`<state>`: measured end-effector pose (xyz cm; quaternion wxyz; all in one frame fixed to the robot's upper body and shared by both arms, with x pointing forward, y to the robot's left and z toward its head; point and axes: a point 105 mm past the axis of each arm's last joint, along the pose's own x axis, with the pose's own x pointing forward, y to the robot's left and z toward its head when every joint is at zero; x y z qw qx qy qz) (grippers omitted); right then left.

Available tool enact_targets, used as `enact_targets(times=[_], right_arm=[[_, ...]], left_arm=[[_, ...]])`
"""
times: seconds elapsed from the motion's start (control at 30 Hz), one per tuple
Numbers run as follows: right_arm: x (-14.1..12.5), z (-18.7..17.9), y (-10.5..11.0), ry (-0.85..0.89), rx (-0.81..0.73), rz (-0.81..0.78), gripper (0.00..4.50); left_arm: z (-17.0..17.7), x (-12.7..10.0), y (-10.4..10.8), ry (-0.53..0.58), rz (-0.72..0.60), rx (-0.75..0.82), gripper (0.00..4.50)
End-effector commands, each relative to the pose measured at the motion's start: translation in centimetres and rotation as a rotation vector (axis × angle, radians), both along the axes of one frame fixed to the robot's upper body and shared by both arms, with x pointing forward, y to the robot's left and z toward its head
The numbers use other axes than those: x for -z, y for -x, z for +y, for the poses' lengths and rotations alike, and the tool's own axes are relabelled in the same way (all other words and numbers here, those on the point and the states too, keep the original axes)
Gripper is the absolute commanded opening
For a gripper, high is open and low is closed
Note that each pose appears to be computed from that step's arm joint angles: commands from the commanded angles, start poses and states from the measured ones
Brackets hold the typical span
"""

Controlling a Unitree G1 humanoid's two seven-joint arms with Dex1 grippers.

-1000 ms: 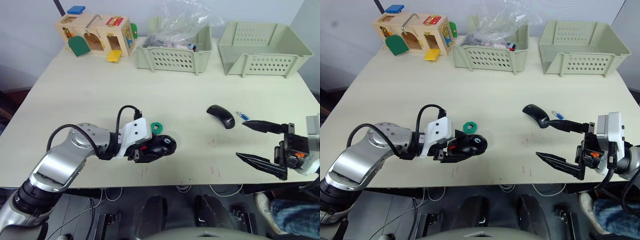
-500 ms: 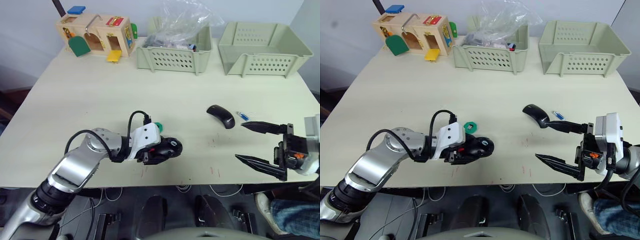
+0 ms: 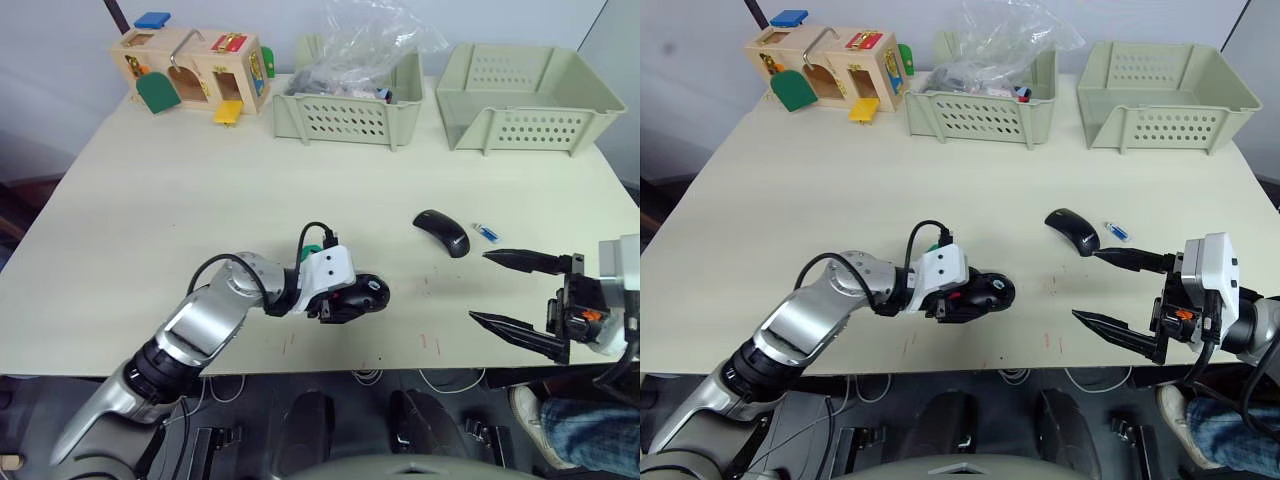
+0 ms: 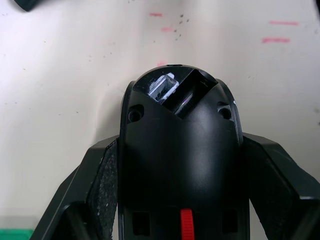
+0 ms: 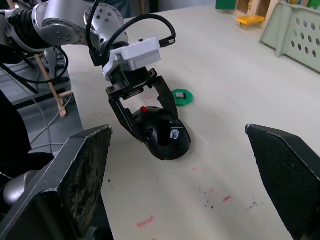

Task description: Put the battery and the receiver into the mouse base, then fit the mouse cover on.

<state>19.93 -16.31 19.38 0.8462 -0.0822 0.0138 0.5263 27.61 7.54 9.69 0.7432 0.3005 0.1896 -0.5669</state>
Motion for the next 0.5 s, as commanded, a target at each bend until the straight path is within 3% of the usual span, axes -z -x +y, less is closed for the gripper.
enact_targets(times=[0.03, 0.17, 0.4, 0.5], right_arm=[[-0.4, -0.1, 0.0, 0.006, 0.032, -0.029, 4.5], [0.0, -1.1, -1.0, 0.001, 0.132, -0.002, 4.5], [1.2, -4.5, -6.7, -0.026, 0.549, 0.037, 4.5], [2.3, -5.2, -8.0, 0.049, 0.619, 0.097, 4.5]], left_arm=[[-0.6, 0.0, 0.0, -0.006, -0.015, 0.012, 3.0], [-0.6, 0.5, 0.1, -0.015, -0.009, 0.009, 3.0], [-0.7, 0.6, -0.1, -0.007, -0.01, 0.01, 3.0], [-0.8, 0.5, -0.1, -0.006, -0.01, 0.013, 3.0]])
